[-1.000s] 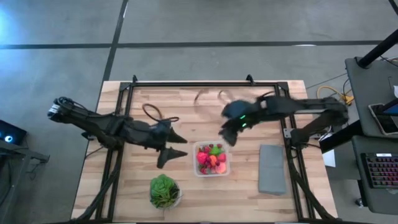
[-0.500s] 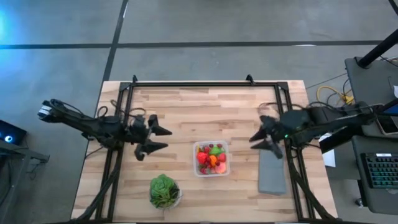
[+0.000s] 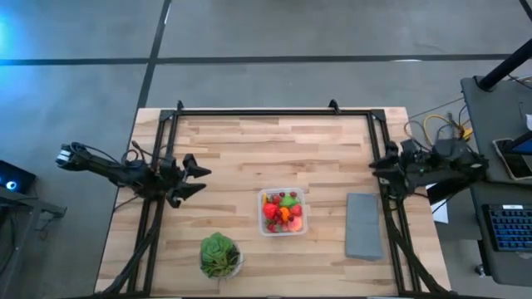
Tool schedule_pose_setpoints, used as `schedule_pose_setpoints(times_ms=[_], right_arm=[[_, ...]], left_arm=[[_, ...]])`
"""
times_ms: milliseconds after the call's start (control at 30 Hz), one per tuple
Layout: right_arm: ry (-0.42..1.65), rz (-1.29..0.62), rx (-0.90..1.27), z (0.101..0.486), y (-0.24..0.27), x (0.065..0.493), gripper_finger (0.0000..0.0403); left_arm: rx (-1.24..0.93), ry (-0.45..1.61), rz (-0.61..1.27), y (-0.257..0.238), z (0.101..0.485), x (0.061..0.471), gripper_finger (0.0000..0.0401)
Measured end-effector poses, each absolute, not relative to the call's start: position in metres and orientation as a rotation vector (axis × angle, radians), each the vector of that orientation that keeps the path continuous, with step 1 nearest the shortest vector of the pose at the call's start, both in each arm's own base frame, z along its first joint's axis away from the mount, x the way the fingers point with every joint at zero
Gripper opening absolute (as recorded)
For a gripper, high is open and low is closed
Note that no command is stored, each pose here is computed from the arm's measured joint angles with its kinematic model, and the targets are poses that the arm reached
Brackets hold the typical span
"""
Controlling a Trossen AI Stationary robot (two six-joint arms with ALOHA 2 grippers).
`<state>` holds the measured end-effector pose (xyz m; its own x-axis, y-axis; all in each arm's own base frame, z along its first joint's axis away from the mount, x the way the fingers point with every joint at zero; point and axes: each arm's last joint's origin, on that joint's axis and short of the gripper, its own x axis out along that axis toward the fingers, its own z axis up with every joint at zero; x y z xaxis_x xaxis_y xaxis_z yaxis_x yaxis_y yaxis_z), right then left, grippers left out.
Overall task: Pick and placing Produce into tupperware
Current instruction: Return to Home Position
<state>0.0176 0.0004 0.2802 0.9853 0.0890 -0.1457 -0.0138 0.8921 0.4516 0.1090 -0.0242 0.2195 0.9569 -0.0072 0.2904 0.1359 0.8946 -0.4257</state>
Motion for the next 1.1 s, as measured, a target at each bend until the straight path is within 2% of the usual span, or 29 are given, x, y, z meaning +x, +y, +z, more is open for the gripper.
schedule_pose_setpoints(times_ms=[67,133,200,400,633,700,833,933,1100], right_arm=[[0.230,0.053,0.410,0.282,0.001,0.017,0.0150],[0.200,0.017,0.344,0.288,0.000,0.022,0.0151],[0.246,-0.028,0.298,0.280,0.000,0.026,0.0152],[0.170,0.019,0.329,0.270,0.002,0.030,0.0151],[0.063,-0.005,0.337,0.260,0.005,0.051,0.0146],[0.070,-0.014,0.334,0.247,0.006,0.059,0.0148],[0.073,-0.004,0.388,0.224,0.008,0.069,0.0147],[0.039,0.066,0.420,0.228,0.010,0.070,0.0143],[0.034,0.061,0.564,0.228,0.010,0.071,0.0139]], left_arm=[[-0.466,-0.316,-0.080,-0.022,0.212,0.103,0.0252],[-0.459,-0.339,-0.083,-0.021,0.203,0.098,0.0252],[-0.451,-0.326,-0.077,-0.020,0.201,0.094,0.0252],[-0.450,-0.205,0.056,-0.017,0.185,0.094,0.0252],[-0.411,-0.108,0.088,-0.018,0.176,0.101,0.0252],[-0.403,-0.082,0.095,-0.019,0.174,0.103,0.0252],[-0.386,-0.035,0.103,-0.020,0.169,0.106,0.0252],[-0.377,-0.011,0.110,-0.020,0.167,0.108,0.0252],[-0.363,0.026,0.119,-0.021,0.163,0.110,0.0252]])
